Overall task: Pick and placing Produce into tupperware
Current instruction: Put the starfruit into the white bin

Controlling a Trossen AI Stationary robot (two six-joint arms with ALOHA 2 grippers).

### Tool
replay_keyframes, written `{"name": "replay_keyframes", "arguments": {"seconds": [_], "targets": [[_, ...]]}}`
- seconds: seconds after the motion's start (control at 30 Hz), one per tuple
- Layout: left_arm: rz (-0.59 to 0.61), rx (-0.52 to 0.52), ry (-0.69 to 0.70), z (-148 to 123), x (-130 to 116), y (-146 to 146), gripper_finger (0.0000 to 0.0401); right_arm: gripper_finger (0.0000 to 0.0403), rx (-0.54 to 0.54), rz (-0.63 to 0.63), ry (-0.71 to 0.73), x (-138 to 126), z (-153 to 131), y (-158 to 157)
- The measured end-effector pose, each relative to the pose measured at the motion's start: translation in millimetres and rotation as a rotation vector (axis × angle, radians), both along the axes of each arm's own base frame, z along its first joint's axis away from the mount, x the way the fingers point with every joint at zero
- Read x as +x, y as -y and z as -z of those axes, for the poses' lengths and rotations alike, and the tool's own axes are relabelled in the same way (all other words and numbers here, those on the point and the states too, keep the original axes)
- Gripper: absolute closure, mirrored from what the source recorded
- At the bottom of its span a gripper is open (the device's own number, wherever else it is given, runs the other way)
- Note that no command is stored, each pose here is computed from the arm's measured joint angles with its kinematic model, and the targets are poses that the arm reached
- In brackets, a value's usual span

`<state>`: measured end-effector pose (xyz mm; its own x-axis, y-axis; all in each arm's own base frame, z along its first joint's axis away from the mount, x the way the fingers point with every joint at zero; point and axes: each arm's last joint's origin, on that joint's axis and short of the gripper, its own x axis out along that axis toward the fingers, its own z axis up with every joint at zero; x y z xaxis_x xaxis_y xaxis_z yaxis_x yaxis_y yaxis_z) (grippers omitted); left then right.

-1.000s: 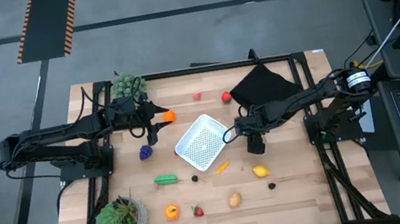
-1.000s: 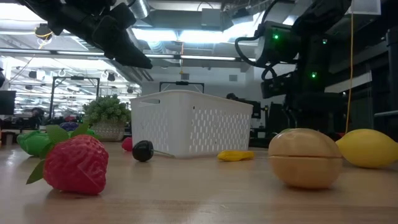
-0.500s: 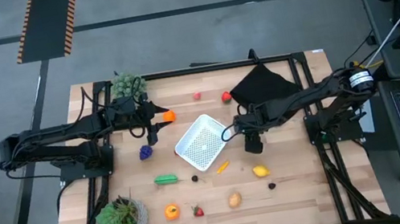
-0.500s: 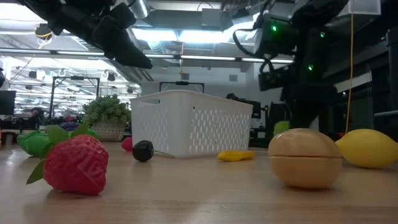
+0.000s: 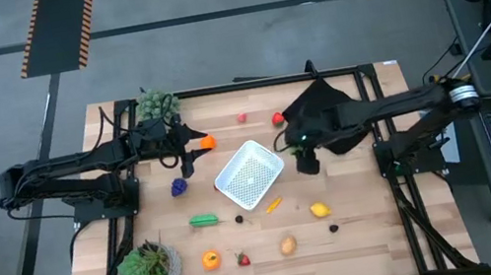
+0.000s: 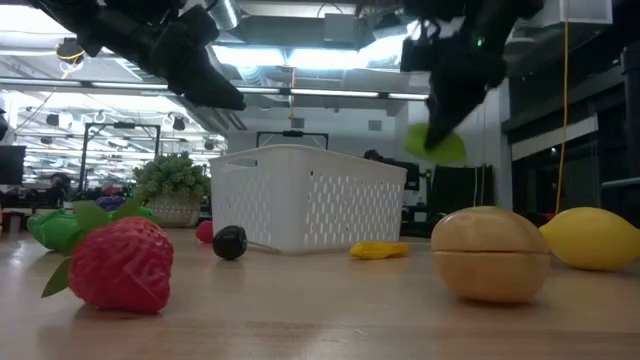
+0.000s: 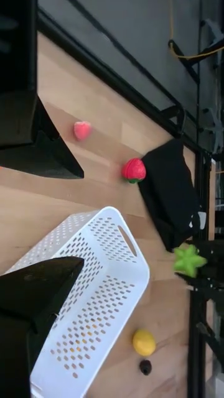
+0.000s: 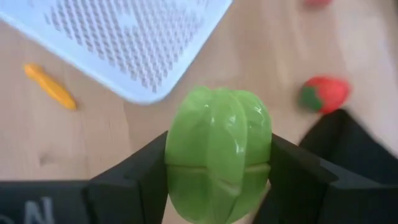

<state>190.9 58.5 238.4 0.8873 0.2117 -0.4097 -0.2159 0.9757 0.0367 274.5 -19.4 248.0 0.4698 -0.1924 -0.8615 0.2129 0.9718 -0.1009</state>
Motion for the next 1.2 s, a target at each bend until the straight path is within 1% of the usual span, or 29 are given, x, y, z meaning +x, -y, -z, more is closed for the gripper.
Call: {"name": "replay_keyframes", "arguments": {"seconds": [0.13, 0.27, 0.37, 0.5, 0.57, 0.67, 0.8, 0.9, 1.0, 1.07, 1.2], "targets": [[-0.004, -0.015, 0.003, 0, 0, 1, 0.0193, 0.0178, -0.022, 0.007, 0.129, -15, -19, 6], [-0.004, -0.013, 0.006, 0, 0, 0, 0.0193, 0.0178, -0.044, 0.001, 0.284, -31, -20, 6], [-0.003, -0.012, 0.010, -1, 0, 0, 0.0193, 0.0177, -0.064, -0.011, 0.427, -40, -13, 5], [0.005, -0.001, 0.040, -3, 2, 1, 0.0193, 0.0177, -0.074, -0.108, 0.638, -46, -3, 2], [0.017, 0.006, 0.050, -4, 3, 3, 0.0193, 0.0177, -0.076, -0.173, 0.716, -47, 3, 1], [0.048, 0.026, 0.080, -4, 5, 8, 0.0193, 0.0177, -0.071, -0.244, 0.781, -47, 11, -1], [0.108, 0.045, 0.139, 5, 6, 18, 0.0193, 0.0177, -0.063, -0.268, 0.793, -45, 17, -2], [0.179, 0.033, 0.165, 14, 5, 26, 0.0193, 0.0177, -0.056, -0.335, 0.827, -40, 16, -3], [0.233, 0.034, 0.214, 16, 5, 32, 0.0193, 0.0177, -0.060, -0.391, 0.870, -36, 16, -4], [0.252, 0.035, 0.225, 16, 6, 35, 0.0193, 0.0177, -0.065, -0.412, 0.883, -33, 17, -4], [0.270, 0.033, 0.225, 16, 6, 39, 0.0193, 0.0176, -0.072, -0.414, 0.897, -28, 20, -4]]}}
